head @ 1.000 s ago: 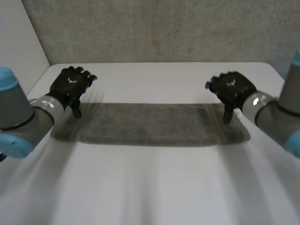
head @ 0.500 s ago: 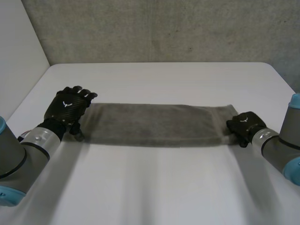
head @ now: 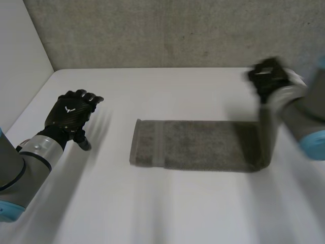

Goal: Fold the towel.

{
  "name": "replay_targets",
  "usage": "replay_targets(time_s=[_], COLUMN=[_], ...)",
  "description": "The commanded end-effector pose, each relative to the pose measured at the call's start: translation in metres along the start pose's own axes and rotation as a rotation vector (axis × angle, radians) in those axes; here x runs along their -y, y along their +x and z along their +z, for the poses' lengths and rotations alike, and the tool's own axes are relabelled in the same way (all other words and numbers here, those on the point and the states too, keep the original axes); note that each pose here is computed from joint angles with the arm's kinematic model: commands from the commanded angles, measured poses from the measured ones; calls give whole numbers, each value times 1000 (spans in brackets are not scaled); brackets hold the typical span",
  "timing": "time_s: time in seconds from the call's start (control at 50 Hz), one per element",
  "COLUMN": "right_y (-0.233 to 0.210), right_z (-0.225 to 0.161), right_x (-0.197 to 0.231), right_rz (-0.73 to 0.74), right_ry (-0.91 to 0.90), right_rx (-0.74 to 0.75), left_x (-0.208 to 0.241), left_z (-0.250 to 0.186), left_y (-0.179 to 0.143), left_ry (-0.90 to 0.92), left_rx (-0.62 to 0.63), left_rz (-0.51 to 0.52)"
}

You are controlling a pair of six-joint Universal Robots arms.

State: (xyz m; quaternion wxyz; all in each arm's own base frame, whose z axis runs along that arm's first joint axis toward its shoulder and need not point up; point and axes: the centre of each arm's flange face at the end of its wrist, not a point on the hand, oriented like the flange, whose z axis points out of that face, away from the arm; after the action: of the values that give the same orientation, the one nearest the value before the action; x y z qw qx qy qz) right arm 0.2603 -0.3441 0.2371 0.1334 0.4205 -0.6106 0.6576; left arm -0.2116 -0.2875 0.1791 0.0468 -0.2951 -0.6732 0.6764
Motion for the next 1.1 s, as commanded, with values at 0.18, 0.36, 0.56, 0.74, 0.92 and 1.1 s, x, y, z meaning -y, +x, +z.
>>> replay_targets(time_s=[0.18, 0.36, 0.56, 0.74, 0.92, 1.1], right_y=[-195, -161, -116, -104, -79, -118], right_z=[-63, -66, -77, -70, -56, -69], right_x=[70, 58, -30, -66, -43, 83], right_rz=[-70, -25, 59, 72, 62, 0], right_ry=[188, 128, -130, -181, -98, 249], right_rx=[422, 388, 375, 293, 202, 320], left_x=[-5, -8, -7, -10, -9, 11], left_z=[-2, -2, -4, -4, -4, 4], left_y=[4, 7, 11, 18, 17, 14], left_ry=[-11, -23, -21, -30, -25, 36], left_rx=[-11, -21, -30, -51, -48, -41], left_rz=[-3, -5, -6, -9, -8, 3])
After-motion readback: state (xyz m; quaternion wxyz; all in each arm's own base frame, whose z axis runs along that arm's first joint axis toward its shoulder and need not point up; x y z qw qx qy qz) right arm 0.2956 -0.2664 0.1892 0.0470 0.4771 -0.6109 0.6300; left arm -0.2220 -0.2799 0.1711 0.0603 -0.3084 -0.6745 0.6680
